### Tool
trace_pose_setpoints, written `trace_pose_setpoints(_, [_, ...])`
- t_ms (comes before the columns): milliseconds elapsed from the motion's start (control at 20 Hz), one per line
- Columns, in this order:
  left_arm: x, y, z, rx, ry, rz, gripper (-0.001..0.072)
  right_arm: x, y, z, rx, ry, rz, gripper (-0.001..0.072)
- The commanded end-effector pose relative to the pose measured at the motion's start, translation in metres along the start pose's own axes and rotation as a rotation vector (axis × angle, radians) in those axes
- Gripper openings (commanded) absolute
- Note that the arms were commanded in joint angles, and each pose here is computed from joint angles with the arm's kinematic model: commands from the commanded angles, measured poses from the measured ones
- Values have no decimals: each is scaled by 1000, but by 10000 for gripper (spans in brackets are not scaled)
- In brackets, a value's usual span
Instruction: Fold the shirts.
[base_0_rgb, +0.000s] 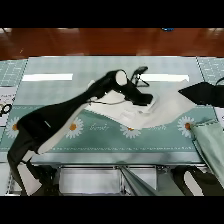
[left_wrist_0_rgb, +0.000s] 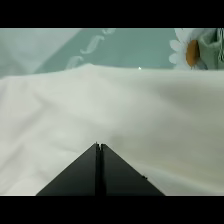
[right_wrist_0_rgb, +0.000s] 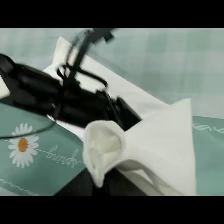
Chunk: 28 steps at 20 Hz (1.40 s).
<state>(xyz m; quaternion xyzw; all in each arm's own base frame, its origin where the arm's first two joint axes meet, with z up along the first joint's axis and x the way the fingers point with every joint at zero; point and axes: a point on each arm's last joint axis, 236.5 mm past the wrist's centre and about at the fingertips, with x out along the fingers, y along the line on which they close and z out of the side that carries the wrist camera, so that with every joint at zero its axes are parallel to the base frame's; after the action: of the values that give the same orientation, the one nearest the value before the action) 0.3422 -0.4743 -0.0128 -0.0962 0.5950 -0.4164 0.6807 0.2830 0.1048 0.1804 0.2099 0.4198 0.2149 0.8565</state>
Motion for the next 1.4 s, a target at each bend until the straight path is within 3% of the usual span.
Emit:
trace_pose_setpoints(0, [-88, 63, 30, -36, -87, 160, 16, 34, 23, 10, 13, 7, 79, 28])
trace_pose_setpoints(250, [-242, 129, 12, -141, -306, 338, 16, 123, 88, 26, 16, 43, 247, 28])
trace_pose_setpoints(450, [-297, 139, -51, -184, -396, 386, 16, 202, 136, 31, 15, 110, 319, 28])
trace_pose_setpoints(850, [-294, 139, -153, -257, -459, 395, 16, 318, 168, -9, 68, 283, 378, 28])
trace_pose_setpoints(1350, [-286, 146, -154, -277, -474, 388, 16, 359, 144, -9, 140, 239, 332, 29])
